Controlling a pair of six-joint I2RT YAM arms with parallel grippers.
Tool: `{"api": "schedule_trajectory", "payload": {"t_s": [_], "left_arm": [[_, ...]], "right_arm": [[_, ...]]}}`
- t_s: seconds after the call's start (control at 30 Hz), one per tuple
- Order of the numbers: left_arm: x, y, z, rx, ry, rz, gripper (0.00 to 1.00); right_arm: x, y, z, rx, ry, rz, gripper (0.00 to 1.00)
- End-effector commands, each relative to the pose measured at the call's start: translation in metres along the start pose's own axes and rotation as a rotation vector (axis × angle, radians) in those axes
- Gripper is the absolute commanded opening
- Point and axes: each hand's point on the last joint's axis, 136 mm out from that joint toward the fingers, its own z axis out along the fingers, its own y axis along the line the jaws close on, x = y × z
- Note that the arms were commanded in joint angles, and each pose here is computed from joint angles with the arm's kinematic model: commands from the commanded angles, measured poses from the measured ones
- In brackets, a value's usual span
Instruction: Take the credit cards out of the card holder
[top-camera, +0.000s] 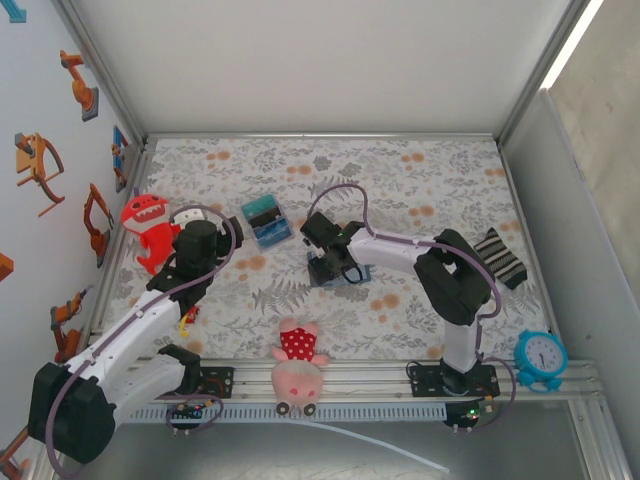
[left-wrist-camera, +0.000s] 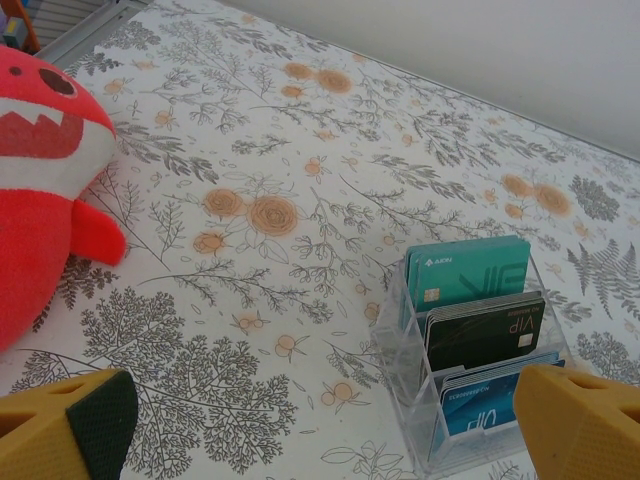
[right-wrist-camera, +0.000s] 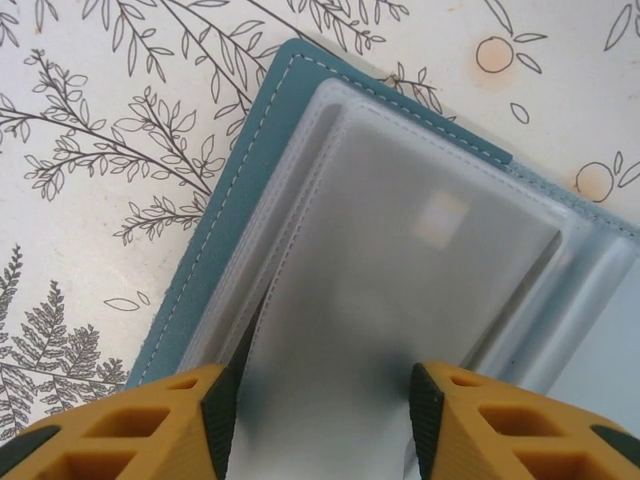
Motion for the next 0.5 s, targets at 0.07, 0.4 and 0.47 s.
{"api": "schedule_trajectory", "payload": {"t_s": [0.07, 0.4, 0.47], "left_arm": [[-0.014, -0.002, -0.006, 0.006, -0.022, -0.015, 0.97], [-0.018, -0.013, -0.014, 0.082, -0.031, 0.016, 0.97], [-0.019, -0.014, -0.016, 0.089, -0.038, 0.015, 0.97]], "right_arm": [[0.002, -0.007, -0.006, 0.040, -0.009, -0.005, 0.40], [-0.013, -0.023, -0.033, 0.123, -0.122, 0.024, 0.33], [-0.014, -0.026, -0.035, 0.135, -0.129, 0.027, 0.33]]}}
